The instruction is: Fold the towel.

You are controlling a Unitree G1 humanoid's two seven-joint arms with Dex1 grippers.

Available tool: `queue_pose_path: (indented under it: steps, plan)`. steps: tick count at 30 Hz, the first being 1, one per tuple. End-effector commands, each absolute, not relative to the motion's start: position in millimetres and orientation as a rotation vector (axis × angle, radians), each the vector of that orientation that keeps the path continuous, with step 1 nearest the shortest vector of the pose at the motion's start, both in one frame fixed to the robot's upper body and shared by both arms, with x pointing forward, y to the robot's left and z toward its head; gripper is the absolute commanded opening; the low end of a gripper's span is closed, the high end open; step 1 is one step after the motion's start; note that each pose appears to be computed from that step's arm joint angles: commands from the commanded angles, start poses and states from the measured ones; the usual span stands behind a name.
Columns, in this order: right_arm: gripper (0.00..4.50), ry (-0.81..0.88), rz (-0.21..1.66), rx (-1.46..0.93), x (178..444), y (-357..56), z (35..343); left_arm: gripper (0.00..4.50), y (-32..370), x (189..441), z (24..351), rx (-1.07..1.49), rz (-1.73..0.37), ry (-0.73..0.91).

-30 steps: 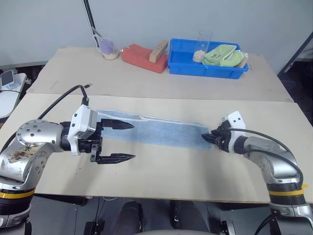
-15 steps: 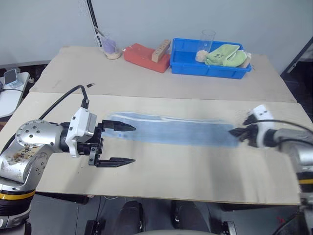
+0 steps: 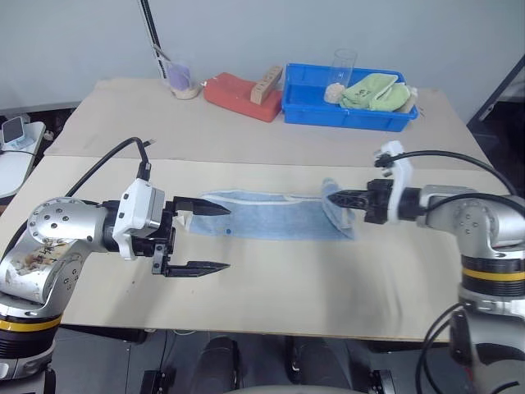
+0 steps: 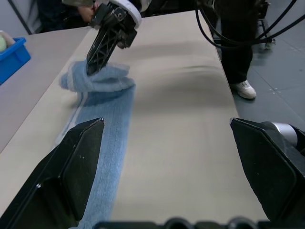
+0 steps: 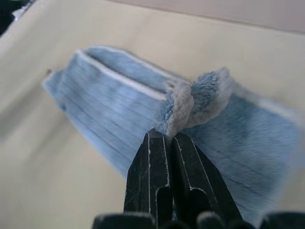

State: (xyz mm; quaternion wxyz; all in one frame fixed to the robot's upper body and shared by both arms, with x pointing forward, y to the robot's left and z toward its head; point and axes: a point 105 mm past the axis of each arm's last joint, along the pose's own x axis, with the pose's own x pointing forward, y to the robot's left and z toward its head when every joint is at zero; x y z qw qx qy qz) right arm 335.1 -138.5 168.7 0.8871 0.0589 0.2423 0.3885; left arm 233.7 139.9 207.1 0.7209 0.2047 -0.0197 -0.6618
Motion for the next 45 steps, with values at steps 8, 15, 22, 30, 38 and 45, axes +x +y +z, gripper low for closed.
queue_pose_path:
  steps: [8, 15, 22, 30, 38, 45]
  plan:
    - [1.06, 0.447, 0.784, 0.16, 342.1, -112.9, 167.9, 4.5, 139.4, 237.6, 211.0, 0.482, -1.395, -0.076]
    - [3.44, 0.424, 0.815, 0.195, 340.0, -102.9, 175.9, 4.5, 146.9, 247.1, 204.2, 0.434, -1.282, -0.048]
    - [4.49, 0.242, 0.951, -0.188, 326.6, -93.8, 192.5, 4.5, 172.1, 259.4, 186.8, 0.156, -0.924, 0.055]
    - [4.49, 0.1, 1.07, -0.455, 323.9, -93.4, 202.1, 4.5, 218.4, 254.0, 142.1, -0.159, -0.308, 0.14]
    - [4.49, 0.118, 1.374, -0.514, 294.9, -86.8, 208.0, 4.5, 204.0, 259.0, 110.4, -0.368, -0.084, 0.275]
    - [4.49, 0.098, 1.4, -0.511, 300.3, -85.6, 217.9, 4.5, 176.5, 278.5, 99.3, -0.505, -0.074, 0.37]
